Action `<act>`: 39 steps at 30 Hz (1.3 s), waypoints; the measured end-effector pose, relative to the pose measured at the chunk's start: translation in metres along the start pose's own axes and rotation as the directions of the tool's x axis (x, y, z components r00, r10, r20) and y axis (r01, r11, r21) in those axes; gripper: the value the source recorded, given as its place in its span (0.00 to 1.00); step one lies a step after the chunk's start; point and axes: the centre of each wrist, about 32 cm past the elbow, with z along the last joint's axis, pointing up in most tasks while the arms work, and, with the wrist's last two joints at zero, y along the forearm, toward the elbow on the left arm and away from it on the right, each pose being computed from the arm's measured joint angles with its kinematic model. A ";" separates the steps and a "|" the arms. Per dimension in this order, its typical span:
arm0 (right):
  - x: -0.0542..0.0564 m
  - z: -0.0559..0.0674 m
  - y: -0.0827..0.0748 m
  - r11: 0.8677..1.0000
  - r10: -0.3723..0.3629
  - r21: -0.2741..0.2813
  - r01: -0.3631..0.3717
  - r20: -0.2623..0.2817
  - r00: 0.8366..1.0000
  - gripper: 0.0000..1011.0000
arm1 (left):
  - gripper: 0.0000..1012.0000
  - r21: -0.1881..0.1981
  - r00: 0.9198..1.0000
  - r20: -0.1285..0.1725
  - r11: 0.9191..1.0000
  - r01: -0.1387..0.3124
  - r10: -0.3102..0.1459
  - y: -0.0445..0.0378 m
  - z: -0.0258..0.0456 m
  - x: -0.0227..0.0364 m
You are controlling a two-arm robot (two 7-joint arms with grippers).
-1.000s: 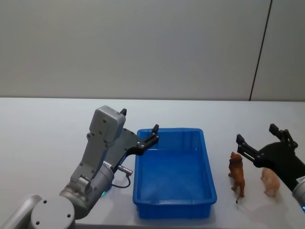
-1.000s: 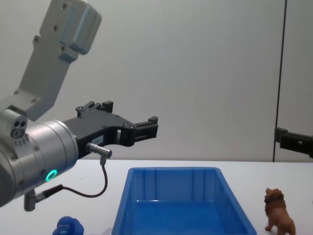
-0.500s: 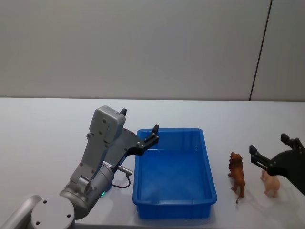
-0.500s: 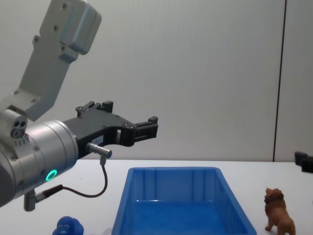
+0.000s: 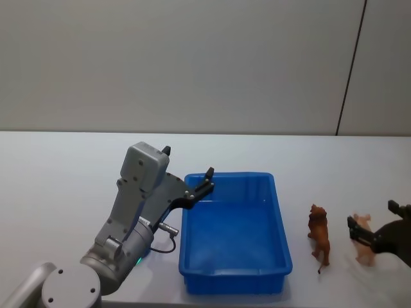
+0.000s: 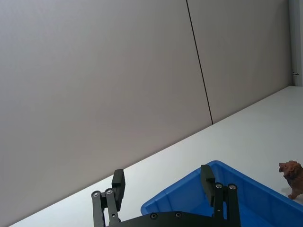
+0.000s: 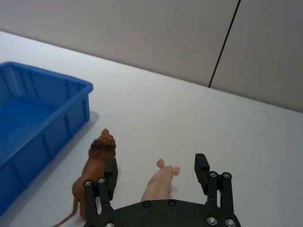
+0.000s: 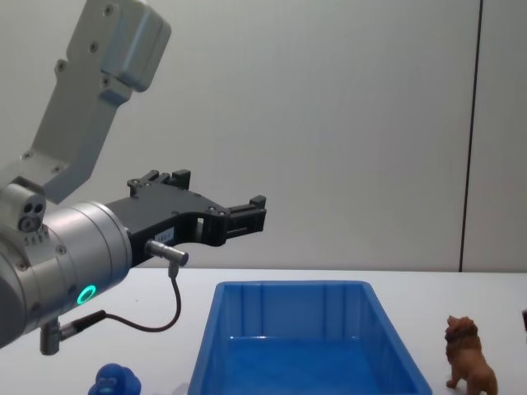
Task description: Pick up the two dolls from the table and place them into the box.
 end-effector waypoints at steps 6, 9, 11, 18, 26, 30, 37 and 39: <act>0.003 -0.005 0.002 0.998 -0.001 -0.058 0.001 0.000 1.000 0.99 | 0.99 0.000 1.000 0.000 1.000 0.000 0.000 0.0000 0.0000 0.0000; 0.004 -0.007 0.003 0.997 0.001 -0.080 -0.001 0.000 1.000 0.99 | 0.99 0.000 1.000 0.000 1.000 0.000 0.000 0.0000 0.0000 0.0000; 0.004 -0.009 0.004 0.995 0.004 -0.099 -0.004 -0.001 1.000 0.99 | 0.99 0.000 1.000 0.000 1.000 0.000 0.000 0.0000 0.0000 0.0000; 0.004 -0.014 0.008 0.988 0.013 -0.151 -0.014 -0.007 1.000 0.99 | 0.99 0.000 1.000 0.000 1.000 0.000 0.000 0.0000 0.0000 0.0000; 0.004 -0.017 0.011 0.979 0.024 -0.201 -0.028 -0.022 0.999 0.90 | 0.99 0.000 1.000 0.000 1.000 0.000 0.000 0.0000 0.0000 0.0000; 0.004 -0.017 0.012 0.975 0.027 -0.218 -0.033 -0.031 0.999 0.80 | 0.99 0.000 1.000 0.000 1.000 0.000 0.000 0.0000 0.0000 0.0000; 0.004 -0.017 0.015 0.969 0.026 -0.244 -0.037 -0.051 0.998 0.59 | 0.99 0.000 1.000 0.000 1.000 0.000 0.000 0.0000 0.0000 0.0000; 0.004 -0.017 0.016 0.968 0.024 -0.247 -0.037 -0.057 0.998 0.53 | 0.99 0.000 1.000 0.000 1.000 0.000 0.000 0.0000 0.0000 0.0000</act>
